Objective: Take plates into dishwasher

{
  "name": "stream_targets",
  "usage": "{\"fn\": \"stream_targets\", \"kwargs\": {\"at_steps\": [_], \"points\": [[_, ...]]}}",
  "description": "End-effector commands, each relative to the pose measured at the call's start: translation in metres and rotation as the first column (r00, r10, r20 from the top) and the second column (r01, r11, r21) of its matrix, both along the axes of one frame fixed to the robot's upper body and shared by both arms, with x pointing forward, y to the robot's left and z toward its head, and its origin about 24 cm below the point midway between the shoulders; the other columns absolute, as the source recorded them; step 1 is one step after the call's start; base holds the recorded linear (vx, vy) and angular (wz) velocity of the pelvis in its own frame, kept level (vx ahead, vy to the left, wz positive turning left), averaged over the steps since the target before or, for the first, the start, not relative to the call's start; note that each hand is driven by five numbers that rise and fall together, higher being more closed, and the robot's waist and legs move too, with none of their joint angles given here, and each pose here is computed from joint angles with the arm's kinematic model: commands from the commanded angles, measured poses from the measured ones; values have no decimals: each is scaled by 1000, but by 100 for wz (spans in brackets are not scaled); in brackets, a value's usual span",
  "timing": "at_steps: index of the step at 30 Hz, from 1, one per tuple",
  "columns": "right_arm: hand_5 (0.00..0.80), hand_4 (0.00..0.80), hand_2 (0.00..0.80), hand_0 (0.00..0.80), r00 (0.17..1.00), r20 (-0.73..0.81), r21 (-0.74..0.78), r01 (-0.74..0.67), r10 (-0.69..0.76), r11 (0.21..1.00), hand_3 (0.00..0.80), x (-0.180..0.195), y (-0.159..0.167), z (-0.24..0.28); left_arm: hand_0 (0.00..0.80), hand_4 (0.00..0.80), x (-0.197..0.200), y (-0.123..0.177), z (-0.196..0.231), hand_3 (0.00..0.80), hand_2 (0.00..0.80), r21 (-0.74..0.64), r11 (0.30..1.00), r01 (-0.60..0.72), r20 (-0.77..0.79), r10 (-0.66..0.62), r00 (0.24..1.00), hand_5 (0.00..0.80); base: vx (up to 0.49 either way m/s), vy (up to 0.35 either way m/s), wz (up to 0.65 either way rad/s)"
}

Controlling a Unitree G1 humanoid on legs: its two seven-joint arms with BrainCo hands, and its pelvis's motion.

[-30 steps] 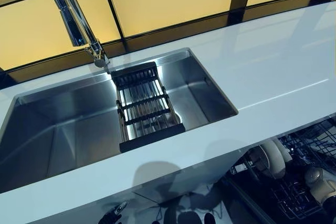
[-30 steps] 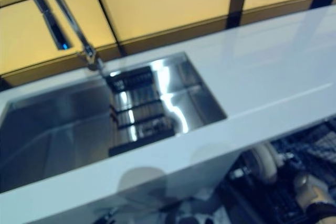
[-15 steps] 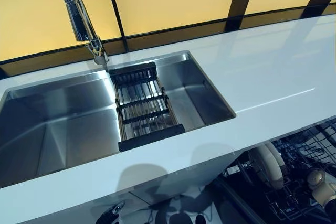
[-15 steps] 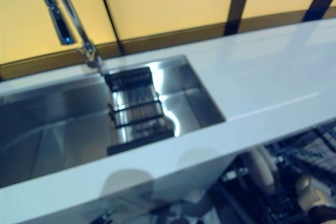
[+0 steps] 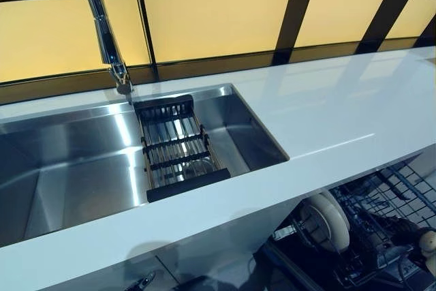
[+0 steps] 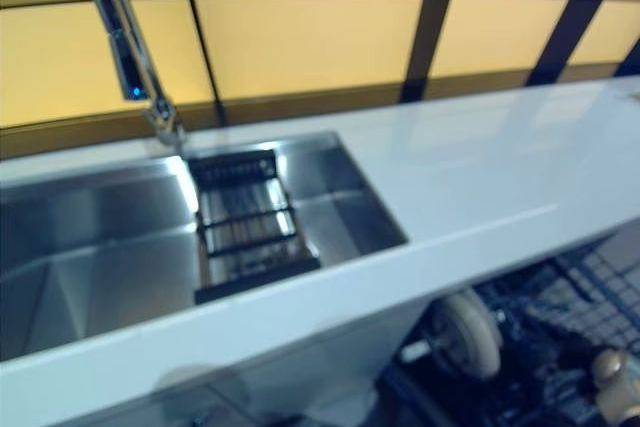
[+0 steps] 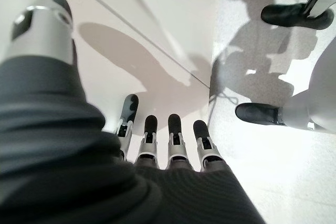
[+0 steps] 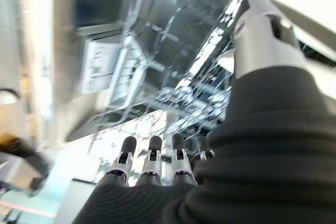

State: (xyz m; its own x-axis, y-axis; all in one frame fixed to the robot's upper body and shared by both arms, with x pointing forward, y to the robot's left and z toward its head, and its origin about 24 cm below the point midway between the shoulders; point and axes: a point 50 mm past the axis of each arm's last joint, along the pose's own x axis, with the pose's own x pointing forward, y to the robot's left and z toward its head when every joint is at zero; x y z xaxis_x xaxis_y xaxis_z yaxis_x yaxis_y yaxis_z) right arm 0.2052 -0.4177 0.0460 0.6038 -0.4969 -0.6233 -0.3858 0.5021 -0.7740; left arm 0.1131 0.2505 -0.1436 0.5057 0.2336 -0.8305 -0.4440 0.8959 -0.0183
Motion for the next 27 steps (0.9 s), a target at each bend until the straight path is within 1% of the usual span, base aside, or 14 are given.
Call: {"fn": "stream_targets", "kwargs": {"at_steps": [1, 4, 5, 7, 9, 10, 11, 13, 15, 18, 21, 23, 26, 27], "points": [[0, 0, 0, 0, 997, 75, -85, 28, -21, 996, 0, 12, -19, 45, 0, 0, 11, 21, 4, 0, 0, 130, 991, -12, -90, 24, 996, 0, -22, 75, -4], [0, 0, 0, 0, 990, 123, -92, 84, -72, 992, 0, 7, -33, 64, 0, 0, 2, 27, 2, 0, 0, 144, 990, 0, -198, 29, 980, 0, -11, 95, -4], [0, 0, 0, 0, 980, 161, -95, 134, -118, 986, 0, 2, -45, 80, 0, 0, -1, 32, 2, 0, 0, 167, 986, -2, -236, 42, 971, 0, -14, 106, -2], [0, 0, 0, 0, 971, 184, -96, 170, -150, 981, 0, -2, -53, 90, 0, 0, -4, 36, 2, 0, 0, 180, 984, 0, -259, 48, 965, 0, -10, 129, -1], [0, 0, 0, 0, 925, 286, -57, 278, -251, 959, 0, -11, -69, 115, 0, 0, -7, 44, 4, 0, 0, 226, 970, 94, -315, -19, 949, 0, -9, 189, -2], [0, 0, 0, 0, 923, 288, -55, 280, -253, 958, 0, -12, -70, 115, 0, 0, -7, 44, 4, 0, 0, 228, 969, 97, -316, -21, 949, 0, 3, 156, -3], [0, 0, 0, 0, 903, 311, -31, 321, -296, 947, 0, -16, -74, 121, 0, 0, -8, 46, 5, 0, 0, 243, 955, 169, -337, -80, 938, 0, 11, 166, -4], [0, 0, 0, 0, 874, 329, -14, 383, -358, 924, 0, -27, -82, 124, 0, 0, -7, 51, 7, 0, 0, 259, 952, 167, -343, -71, 937, 0, 16, 214, -12], [0, 0, 0, 0, 820, 344, -5, 489, -457, 872, 0, -59, -101, 119, 0, 0, 2, 62, 14, 0, 0, 289, 946, 144, -350, -36, 936, 0, 22, 190, -10], [0, 0, 0, 0, 763, 353, 37, 567, -542, 823, 0, -82, -108, 105, 0, 0, 5, 76, 22, 0, 0, 308, 941, 143, -383, -15, 924, 0, -21, 77, -16], [0, 0, 0, 0, 733, 338, 86, 600, -590, 795, 0, -96, -111, 96, 0, 0, 3, 92, 30, 0, 0, 332, 936, 121, -407, 26, 913, 0, -125, 32, -22], [0, 0, 0, 0, 720, 333, 102, 614, -608, 783, 0, -102, -112, 90, 0, 0, 0, 95, 31, 0, 0, 332, 934, 136, -433, 23, 901, 0, -277, -86, -29], [0, 0, 0, 0, 707, 303, 177, 617, -639, 767, 0, -101, -105, 67, 0, 0, -13, 102, 32, 0, 0, 340, 936, 96, -451, 73, 890, 0, -421, -263, -53], [0, 0, 0, 0, 697, 267, 226, 627, -666, 746, 0, -100, -99, 52, 0, 0, -19, 106, 32, 0, 0, 339, 938, 75, -456, 94, 885, 0, -419, -309, -26]]}}
